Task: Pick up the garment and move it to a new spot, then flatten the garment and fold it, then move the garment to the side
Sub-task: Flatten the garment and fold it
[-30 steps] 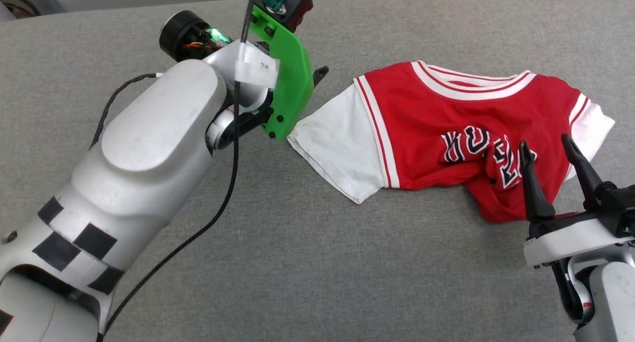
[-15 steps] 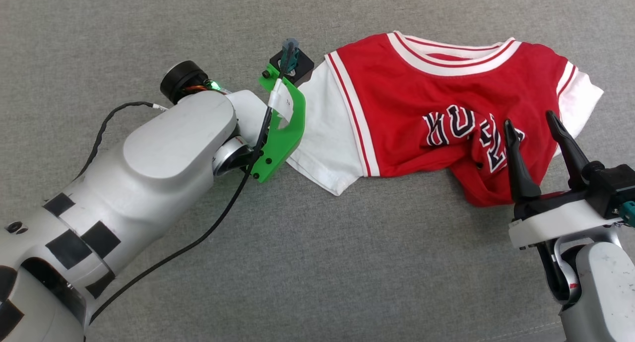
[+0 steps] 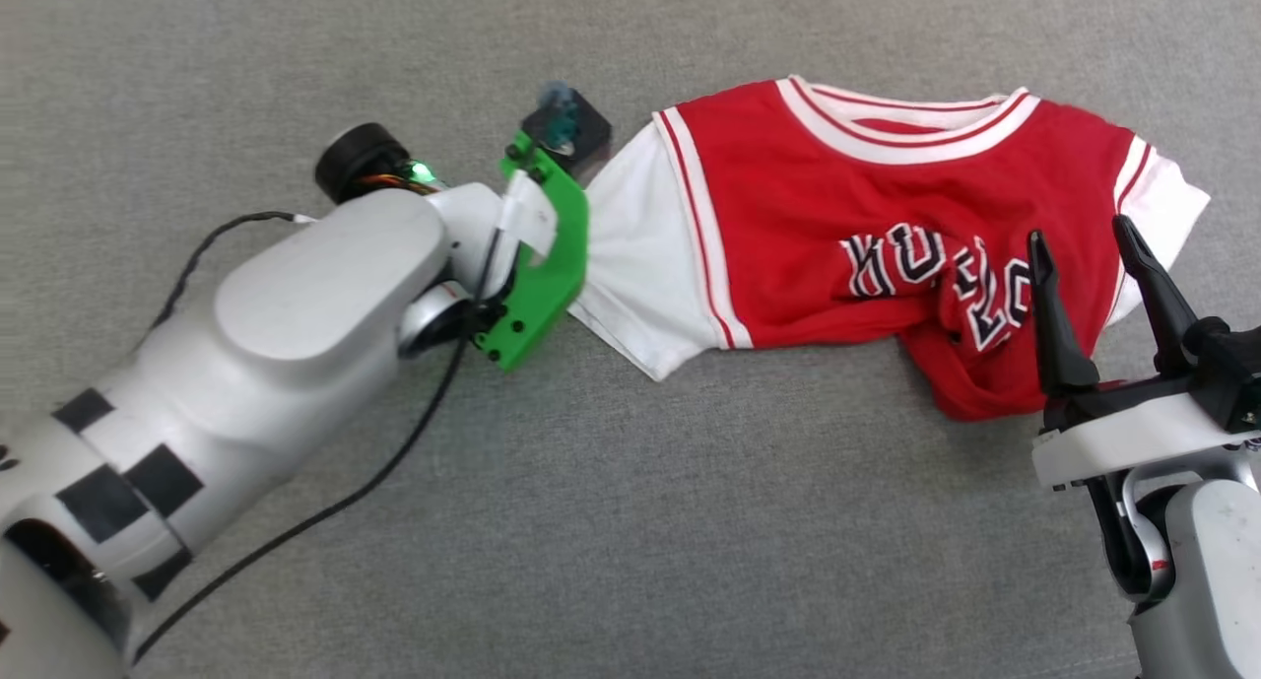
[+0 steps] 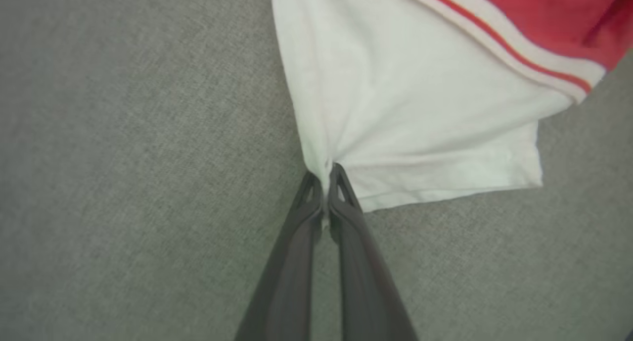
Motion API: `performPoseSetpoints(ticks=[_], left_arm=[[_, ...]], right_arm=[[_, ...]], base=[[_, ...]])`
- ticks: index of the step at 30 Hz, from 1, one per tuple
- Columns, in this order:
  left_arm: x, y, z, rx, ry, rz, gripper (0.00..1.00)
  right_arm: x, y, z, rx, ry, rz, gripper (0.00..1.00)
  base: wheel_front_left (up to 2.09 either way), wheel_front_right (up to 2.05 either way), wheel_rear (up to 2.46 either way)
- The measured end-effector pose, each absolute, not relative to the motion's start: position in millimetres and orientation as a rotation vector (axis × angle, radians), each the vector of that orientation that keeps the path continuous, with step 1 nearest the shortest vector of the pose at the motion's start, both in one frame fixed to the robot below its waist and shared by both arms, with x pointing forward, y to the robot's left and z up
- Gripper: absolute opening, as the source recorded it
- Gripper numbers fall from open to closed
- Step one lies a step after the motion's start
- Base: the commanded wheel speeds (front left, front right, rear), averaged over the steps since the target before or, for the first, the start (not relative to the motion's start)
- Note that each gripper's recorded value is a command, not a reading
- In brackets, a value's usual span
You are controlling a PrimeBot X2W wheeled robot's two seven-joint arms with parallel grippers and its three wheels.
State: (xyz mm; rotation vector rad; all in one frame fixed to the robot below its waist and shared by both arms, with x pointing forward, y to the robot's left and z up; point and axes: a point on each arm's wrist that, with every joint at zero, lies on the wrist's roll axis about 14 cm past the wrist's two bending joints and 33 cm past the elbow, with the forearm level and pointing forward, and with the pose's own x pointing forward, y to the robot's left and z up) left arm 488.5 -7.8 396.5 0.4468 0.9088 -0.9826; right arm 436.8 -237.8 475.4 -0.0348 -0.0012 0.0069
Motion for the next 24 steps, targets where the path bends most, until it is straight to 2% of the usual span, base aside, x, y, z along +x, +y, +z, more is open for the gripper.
performPoseSetpoints(ticks=[9,11,12,19,20,21,24], left_arm=[[517.0,87.7,427.3,0.422,0.879,-0.731,0.00],[520.2,115.4,429.2,0.427,0.889,-0.661,0.00],[518.6,149.4,424.0,0.417,0.921,-0.574,0.00],[505.0,167.3,395.1,0.357,0.962,-0.523,0.00],[505.6,165.8,394.8,0.349,0.946,-0.522,0.68],[508.0,164.2,396.7,0.347,0.917,-0.519,1.00],[516.7,155.4,410.6,0.344,0.800,-0.526,1.00]], right_arm=[[430.8,-231.4,488.4,-0.023,-0.035,0.023,1.00],[430.8,-228.7,490.8,-0.021,-0.042,0.030,1.00],[431.0,-228.4,492.4,-0.023,-0.045,0.034,1.00],[430.5,-233.5,483.6,-0.029,-0.018,0.027,1.00],[430.5,-234.6,482.5,-0.031,-0.014,0.026,1.00],[430.5,-235.5,482.5,-0.031,-0.013,0.026,1.00],[430.1,-240.7,488.8,-0.039,-0.027,0.019,1.00]], base=[[0.00,0.00,0.00],[0.00,0.00,0.00],[0.00,0.00,0.00],[0.00,0.00,0.00],[0.00,0.00,0.00],[0.00,0.00,0.00],[0.00,0.00,0.00]])
